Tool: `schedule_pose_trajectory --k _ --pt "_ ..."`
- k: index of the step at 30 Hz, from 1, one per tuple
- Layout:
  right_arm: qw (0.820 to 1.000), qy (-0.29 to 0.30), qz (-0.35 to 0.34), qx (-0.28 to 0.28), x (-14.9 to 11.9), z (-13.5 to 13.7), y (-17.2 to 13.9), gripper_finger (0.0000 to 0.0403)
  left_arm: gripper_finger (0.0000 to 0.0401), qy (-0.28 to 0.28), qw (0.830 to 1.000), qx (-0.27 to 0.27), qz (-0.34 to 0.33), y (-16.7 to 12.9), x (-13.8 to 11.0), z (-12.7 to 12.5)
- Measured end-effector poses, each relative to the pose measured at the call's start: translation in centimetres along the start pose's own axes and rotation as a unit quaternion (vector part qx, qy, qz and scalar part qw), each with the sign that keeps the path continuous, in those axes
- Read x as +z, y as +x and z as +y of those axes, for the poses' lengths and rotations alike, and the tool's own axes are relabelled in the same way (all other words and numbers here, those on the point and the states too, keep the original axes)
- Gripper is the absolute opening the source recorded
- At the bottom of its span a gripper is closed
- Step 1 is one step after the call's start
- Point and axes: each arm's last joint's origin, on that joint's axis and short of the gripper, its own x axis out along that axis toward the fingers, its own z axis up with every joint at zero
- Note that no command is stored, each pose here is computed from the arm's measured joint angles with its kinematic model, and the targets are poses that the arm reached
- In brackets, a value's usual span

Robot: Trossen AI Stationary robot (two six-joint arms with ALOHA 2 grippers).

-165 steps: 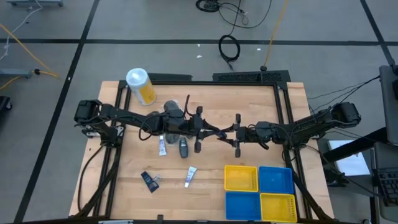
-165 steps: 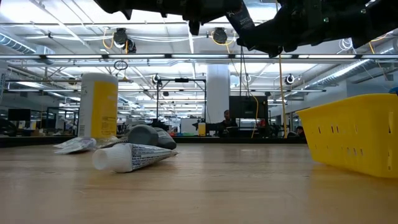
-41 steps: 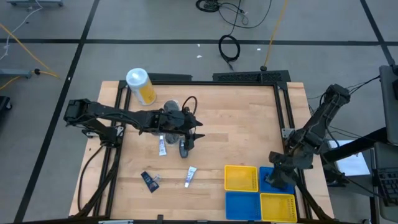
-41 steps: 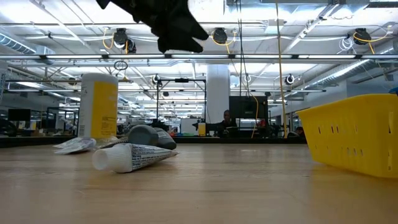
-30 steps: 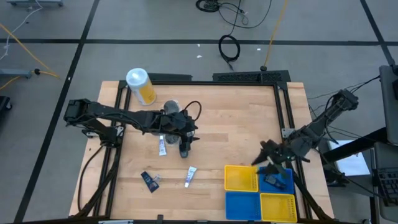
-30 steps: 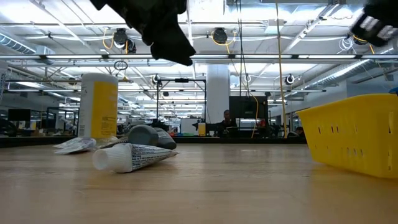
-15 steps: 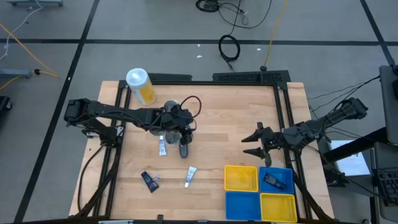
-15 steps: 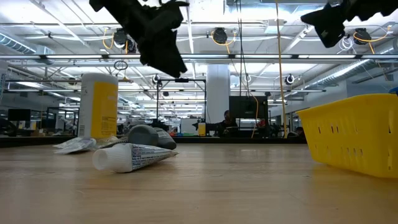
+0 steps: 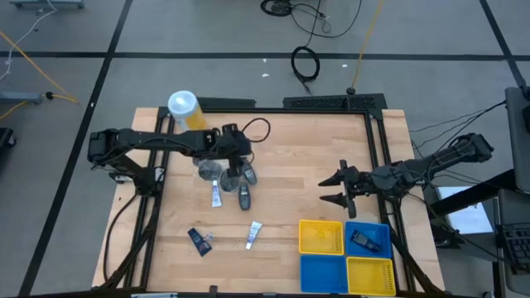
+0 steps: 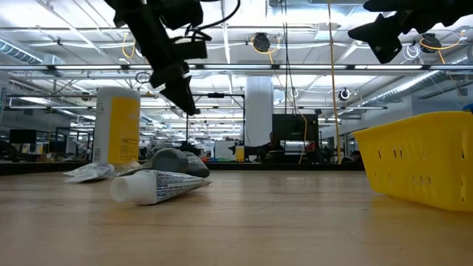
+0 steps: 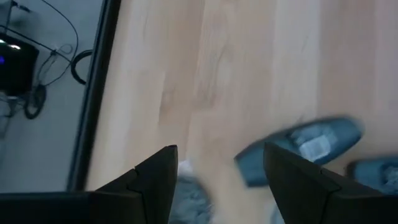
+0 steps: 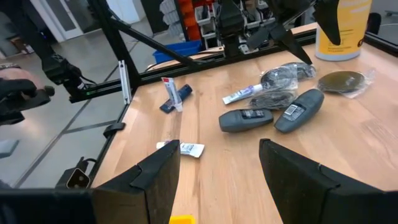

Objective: Pick & Place Travel size toiletries
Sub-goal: Put the black deodorant into the bottom yellow bin

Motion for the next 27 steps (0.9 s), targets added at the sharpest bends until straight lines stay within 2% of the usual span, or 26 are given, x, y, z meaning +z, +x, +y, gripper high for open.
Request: schedule_pose_trajectory --k 5,9,12,14,18,23,27 --pt "1.0 -0.004 0.0 0.0 0.0 0.0 0.0 0.0212 0.0234 0.064 0.998 0.013 0.02 -0.3 0.1 0.3" --pt "1.0 -0.005 0.0 0.0 0.0 0.0 0.0 0.0212 0.0234 0.092 0.995 0.02 0.031 -0.2 1.7 1.1" --pt "1.0 -0.005 0.0 0.0 0.0 0.0 0.0 0.0212 0.0234 0.137 0.989 0.018 0.059 0.7 3.3 1.6" --pt "1.0 -0.004 0.0 0.0 0.0 0.0 0.0 0.0212 0.0234 0.195 0.976 0.0 0.093 1.7 3.8 1.6" --pt "1.0 -0.004 0.0 0.0 0.0 0.0 0.0 0.0212 0.0234 0.304 0.939 -0.043 0.152 3.6 4.4 1.1" --pt "1.0 -0.001 0.002 0.003 0.0 0.0 0.0 0.0212 0.0234 0.369 0.901 -0.082 0.211 5.1 4.2 0.1" --pt "1.0 -0.004 0.007 0.018 -0.1 0.1 0.0 0.0212 0.0234 0.404 0.881 -0.104 0.225 5.8 4.0 -1.0"
